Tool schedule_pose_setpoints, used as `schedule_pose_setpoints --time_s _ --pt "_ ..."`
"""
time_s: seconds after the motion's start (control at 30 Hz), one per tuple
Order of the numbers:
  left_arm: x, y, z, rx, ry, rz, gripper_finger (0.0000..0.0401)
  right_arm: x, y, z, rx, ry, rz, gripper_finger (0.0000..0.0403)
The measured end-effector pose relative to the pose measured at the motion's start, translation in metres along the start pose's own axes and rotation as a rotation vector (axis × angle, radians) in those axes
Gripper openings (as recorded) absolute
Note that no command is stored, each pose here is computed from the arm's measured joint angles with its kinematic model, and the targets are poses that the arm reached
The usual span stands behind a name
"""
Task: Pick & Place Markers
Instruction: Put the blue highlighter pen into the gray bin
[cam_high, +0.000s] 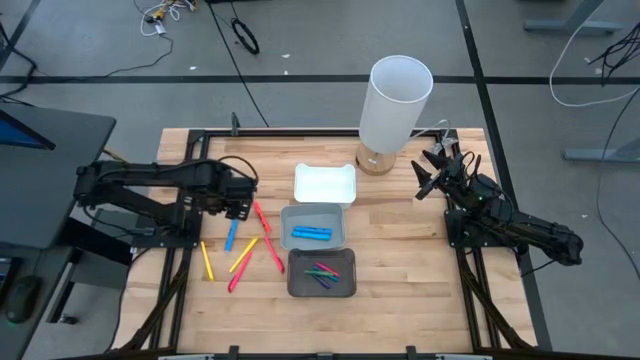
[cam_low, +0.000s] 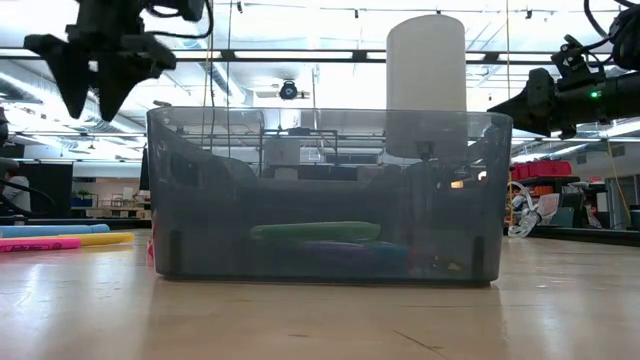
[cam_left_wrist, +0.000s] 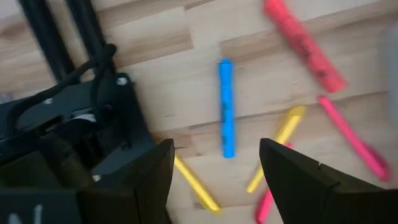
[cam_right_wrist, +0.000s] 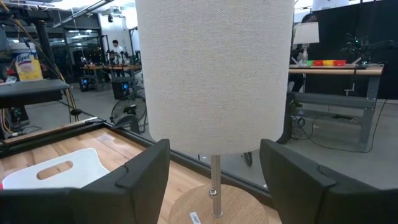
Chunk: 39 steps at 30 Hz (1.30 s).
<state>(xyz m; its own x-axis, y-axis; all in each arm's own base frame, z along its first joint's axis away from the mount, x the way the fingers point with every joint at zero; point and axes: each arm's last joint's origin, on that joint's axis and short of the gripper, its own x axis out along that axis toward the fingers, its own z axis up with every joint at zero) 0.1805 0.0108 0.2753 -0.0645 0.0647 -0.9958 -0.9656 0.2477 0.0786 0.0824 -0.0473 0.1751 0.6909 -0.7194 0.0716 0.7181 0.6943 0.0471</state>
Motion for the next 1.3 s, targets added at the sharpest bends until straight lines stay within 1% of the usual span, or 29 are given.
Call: schedule_pose_setpoints --time_s 0.2,0.5,0.63,0.83,1.0,1.2,1.3 --pt "0.020 0.001 -0.002 0.005 0.010 0.032 0.0245 0.000 0.000 0.000 0.000 0.000 0.000 0.0251" --pt "0.048 -0.004 -0.003 0.003 -0.001 -0.008 0.0239 0.000 0.000 0.000 0.000 0.000 0.000 0.0251" --pt "0.060 -0.001 -0.005 0.004 0.006 0.015 0.0239 0.000 0.000 0.000 0.000 0.000 0.000 0.0251" --pt "0.073 0.002 -0.007 0.008 0.021 0.022 0.0239 0.000 0.000 0.000 0.000 0.000 0.000 0.0251" --pt "0.085 -0.006 -0.006 0.007 0.027 0.018 0.0238 0.000 0.000 0.000 0.000 0.000 0.000 0.0251" --pt "0.099 -0.012 -0.004 0.010 0.032 0.059 0.0238 0.000 0.000 0.000 0.000 0.000 0.000 0.0251" --pt "0.105 -0.017 -0.004 0.015 0.026 0.055 0.0238 0.000 0.000 0.000 0.000 0.000 0.000 0.0251"
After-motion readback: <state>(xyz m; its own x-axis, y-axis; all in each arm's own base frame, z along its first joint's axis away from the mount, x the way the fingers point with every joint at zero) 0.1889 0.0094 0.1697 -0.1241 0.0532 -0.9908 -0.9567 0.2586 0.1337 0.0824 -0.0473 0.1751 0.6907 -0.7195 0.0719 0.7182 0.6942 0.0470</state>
